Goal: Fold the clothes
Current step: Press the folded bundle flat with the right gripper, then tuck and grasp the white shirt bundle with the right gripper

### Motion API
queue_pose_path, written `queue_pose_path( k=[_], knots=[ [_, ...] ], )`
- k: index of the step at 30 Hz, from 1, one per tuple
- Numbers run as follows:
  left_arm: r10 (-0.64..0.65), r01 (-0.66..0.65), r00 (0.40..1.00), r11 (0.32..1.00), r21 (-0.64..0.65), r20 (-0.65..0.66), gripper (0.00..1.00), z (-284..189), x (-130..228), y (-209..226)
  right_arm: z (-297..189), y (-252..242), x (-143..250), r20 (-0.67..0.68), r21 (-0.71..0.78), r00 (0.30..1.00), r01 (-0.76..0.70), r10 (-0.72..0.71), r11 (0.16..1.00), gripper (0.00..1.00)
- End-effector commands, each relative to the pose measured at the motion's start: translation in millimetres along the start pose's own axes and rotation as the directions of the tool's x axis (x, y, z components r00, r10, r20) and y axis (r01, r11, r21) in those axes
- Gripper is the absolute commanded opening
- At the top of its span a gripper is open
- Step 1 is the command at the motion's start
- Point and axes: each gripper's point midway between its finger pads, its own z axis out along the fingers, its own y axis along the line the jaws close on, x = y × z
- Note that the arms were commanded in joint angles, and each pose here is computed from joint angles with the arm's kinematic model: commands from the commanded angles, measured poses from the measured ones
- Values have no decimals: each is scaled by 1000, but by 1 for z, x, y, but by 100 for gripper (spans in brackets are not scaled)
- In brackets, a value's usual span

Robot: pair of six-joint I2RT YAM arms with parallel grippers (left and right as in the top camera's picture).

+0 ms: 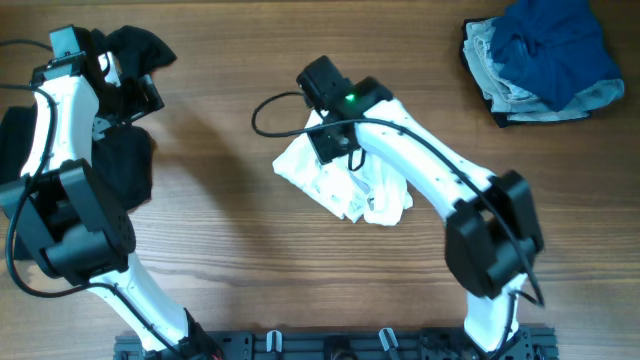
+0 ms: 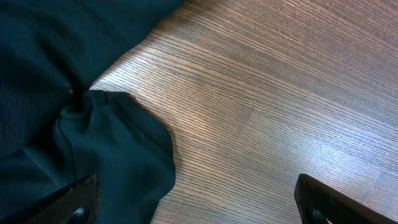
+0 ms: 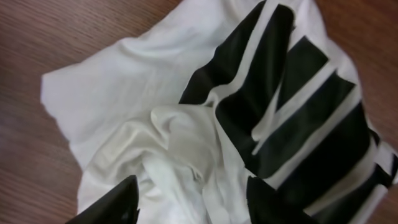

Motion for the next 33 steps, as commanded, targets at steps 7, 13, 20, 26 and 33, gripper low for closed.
queue_pose_path(
  k=[7, 13, 20, 26, 33],
  knots=[
    [-1, 1, 1000, 1000, 9, -1, 100, 3, -2, -2, 23, -2, -9, 9, 20, 999, 46, -46, 999, 38],
    [-1, 1, 1000, 1000, 9, -1, 100, 3, -2, -2, 22, -2, -15, 35, 22, 998, 43, -44, 999, 17],
    [-1, 1, 1000, 1000, 9, 0, 100, 3, -2, -2, 18, -2, -20, 51, 29, 998, 44, -46, 999, 4],
    [-1, 1, 1000, 1000, 9, 0, 100, 3, -2, -2, -19, 23, -45, 119, -26, 990, 84, -80, 996, 4],
    [-1, 1, 1000, 1000, 9, 2, 100, 3, -3, -2, -36, 80, -52, 181, -99, 968, 191, -171, 977, 4]
  ],
)
